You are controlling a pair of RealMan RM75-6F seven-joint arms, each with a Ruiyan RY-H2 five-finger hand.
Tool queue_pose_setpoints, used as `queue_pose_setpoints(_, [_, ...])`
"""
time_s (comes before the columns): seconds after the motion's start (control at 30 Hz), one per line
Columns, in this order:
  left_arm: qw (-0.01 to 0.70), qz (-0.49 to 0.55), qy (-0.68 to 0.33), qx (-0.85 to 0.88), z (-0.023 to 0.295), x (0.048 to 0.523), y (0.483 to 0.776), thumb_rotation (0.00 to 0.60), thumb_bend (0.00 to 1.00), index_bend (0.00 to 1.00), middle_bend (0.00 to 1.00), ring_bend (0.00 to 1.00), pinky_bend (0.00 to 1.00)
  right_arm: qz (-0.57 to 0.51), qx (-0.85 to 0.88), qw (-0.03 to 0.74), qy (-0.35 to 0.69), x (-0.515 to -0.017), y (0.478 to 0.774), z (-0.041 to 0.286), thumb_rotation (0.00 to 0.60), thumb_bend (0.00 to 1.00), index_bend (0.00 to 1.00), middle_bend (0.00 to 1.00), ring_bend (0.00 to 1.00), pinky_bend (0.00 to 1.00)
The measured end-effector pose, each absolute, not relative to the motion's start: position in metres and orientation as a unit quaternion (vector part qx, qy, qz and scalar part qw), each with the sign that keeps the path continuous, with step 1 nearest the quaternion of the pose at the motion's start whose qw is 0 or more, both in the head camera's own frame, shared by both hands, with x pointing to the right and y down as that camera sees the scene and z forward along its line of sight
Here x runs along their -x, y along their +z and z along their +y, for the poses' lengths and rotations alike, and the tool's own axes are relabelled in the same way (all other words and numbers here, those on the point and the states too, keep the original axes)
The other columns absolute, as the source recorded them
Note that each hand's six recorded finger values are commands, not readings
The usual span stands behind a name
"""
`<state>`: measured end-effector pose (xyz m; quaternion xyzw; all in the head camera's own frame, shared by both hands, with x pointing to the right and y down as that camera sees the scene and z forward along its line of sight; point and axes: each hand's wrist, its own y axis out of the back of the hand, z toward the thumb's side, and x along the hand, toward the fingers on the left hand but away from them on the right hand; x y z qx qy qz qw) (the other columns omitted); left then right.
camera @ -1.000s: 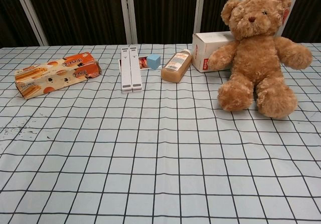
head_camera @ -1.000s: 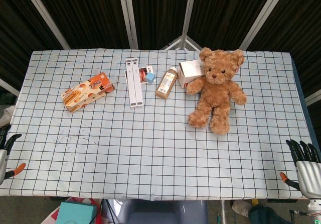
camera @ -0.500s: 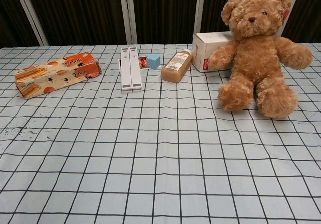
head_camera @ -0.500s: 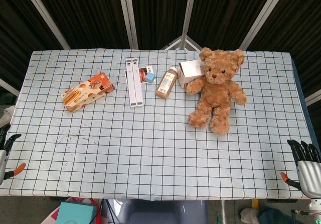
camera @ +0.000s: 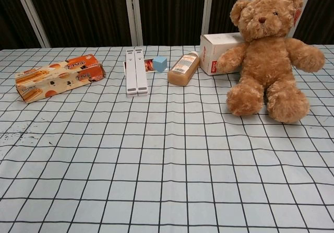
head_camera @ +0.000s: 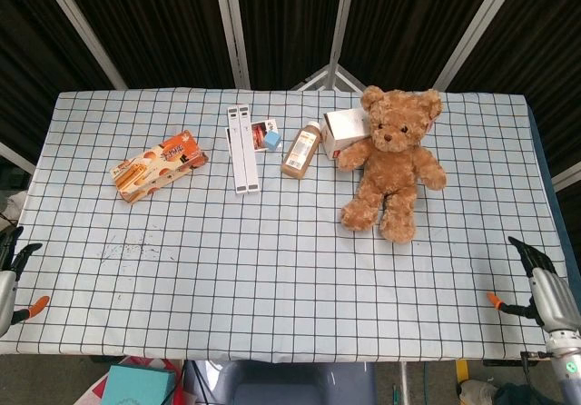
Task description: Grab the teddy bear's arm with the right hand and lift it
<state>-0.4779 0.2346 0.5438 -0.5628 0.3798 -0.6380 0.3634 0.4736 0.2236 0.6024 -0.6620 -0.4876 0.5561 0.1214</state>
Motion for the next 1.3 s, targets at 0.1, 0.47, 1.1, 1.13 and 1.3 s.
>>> queue_pose_setpoints(0.1, [0.361,0.38,-0.643,0.559,0.232,0.48,0.546,0.6,0.24,0.2,0.0,0.0,0.03,-0.504,0.672,0.069,0.538,-0.469,0.616,0.192,0.6,0.23,0.0,0.11,0.08,0.0])
queue_pose_setpoints(0.47, [0.361,0.374,-0.656,0.547,0.228,0.482,0.552,0.6,0.24,0.2,0.0,0.0,0.03,-0.548,0.679,-0.007,0.489,-0.433,0.64,0.09,0.6,0.23,0.01,0.14,0.09,0.0])
queue_pose_setpoints(1.1, [0.357,0.367,-0.671,0.536,0.224,0.484,0.561,0.6,0.24,0.2,0.0,0.0,0.03,-0.579,0.646,0.003,0.497,-0.404,0.679,0.048,0.6,0.23,0.27,0.3,0.23,0.0])
queue_pose_setpoints(1.13, [0.357,0.367,-0.672,0.536,0.224,0.484,0.561,0.6,0.24,0.2,0.0,0.0,0.03,-0.581,0.645,0.004,0.497,-0.403,0.68,0.046,0.6,0.23,0.28,0.31,0.23,0.0])
queue_pose_setpoints(1.3, [0.356,0.364,-0.674,0.534,0.223,0.485,0.563,0.6,0.24,0.2,0.0,0.0,0.03,-0.585,0.641,0.008,0.497,-0.398,0.684,0.04,0.6,0.23,0.28,0.32,0.24,0.0])
